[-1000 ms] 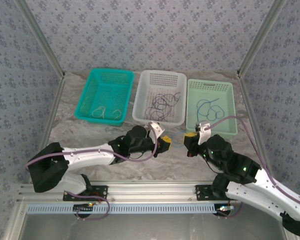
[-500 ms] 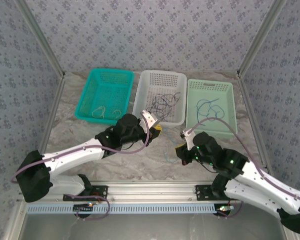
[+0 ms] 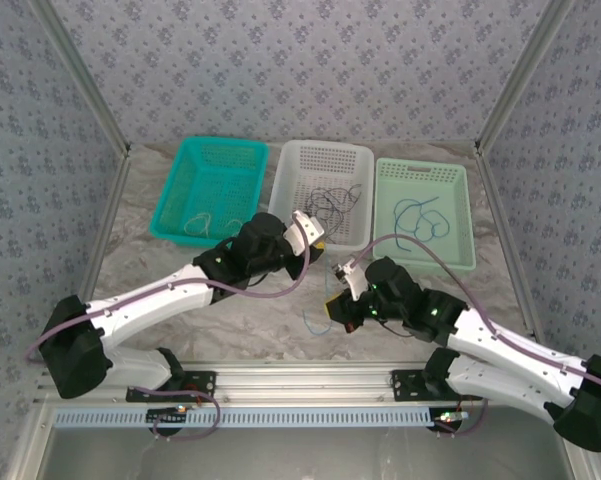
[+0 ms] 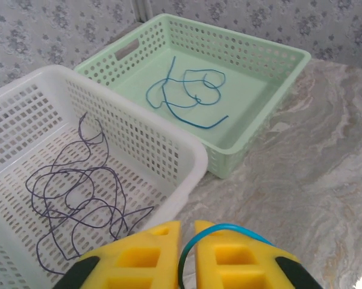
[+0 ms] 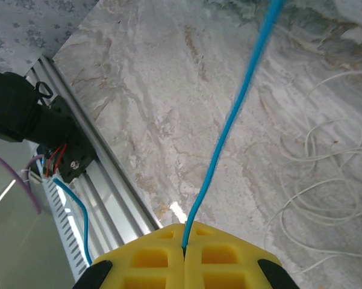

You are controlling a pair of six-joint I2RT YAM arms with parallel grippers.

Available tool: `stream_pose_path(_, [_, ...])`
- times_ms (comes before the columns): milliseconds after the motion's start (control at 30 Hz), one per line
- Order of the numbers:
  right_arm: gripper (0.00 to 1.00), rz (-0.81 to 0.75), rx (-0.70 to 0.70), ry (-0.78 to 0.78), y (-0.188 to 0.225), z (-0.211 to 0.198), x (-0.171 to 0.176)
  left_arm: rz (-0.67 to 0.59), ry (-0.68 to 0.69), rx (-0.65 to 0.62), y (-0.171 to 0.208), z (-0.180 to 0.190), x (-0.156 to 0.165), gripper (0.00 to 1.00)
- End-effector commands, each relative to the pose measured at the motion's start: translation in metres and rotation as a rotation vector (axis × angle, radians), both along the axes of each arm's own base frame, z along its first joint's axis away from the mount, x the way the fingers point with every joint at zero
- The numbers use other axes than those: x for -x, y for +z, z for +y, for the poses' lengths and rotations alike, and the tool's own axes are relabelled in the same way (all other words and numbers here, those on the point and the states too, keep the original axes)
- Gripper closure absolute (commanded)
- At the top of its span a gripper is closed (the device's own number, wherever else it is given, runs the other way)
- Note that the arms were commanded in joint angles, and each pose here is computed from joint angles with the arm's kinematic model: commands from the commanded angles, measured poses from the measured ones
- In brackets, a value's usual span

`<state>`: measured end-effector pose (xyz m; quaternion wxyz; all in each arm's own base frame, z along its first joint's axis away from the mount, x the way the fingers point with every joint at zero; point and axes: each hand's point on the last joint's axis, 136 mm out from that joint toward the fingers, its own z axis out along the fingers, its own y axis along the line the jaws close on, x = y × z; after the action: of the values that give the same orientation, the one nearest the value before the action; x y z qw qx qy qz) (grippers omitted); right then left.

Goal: Untangle the cables

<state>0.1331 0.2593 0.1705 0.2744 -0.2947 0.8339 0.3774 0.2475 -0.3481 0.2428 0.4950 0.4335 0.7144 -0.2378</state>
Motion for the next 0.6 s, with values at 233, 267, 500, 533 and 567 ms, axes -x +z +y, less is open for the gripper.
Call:
stream_pose_path(233, [1.00, 0.011, 0.010, -0.138, 0.009, -0.037, -0.011, -0.076, 0.122, 0.049, 0.024, 0.012, -0.021, 0.64])
stream_pose_path(267, [1.00, 0.012, -0.005, -0.147, 0.014, -0.041, -0.014, -0.081, 0.134, 0.046, 0.024, 0.015, -0.022, 0.59])
stream_pose_path(500, [1.00, 0.045, 0.012, -0.167, 0.023, -0.059, -0.018, -0.110, 0.244, 0.006, 0.021, 0.032, -0.035, 0.31])
stream_pose_path(533, [1.00, 0.057, 0.036, -0.176, 0.019, -0.064, -0.017, -0.112, 0.266, 0.006, 0.022, 0.035, -0.037, 0.23])
stream_pose_path(567, [1.00, 0.051, 0.047, -0.191, 0.021, -0.069, -0.019, -0.114, 0.288, 0.005, 0.022, 0.038, -0.039, 0.13])
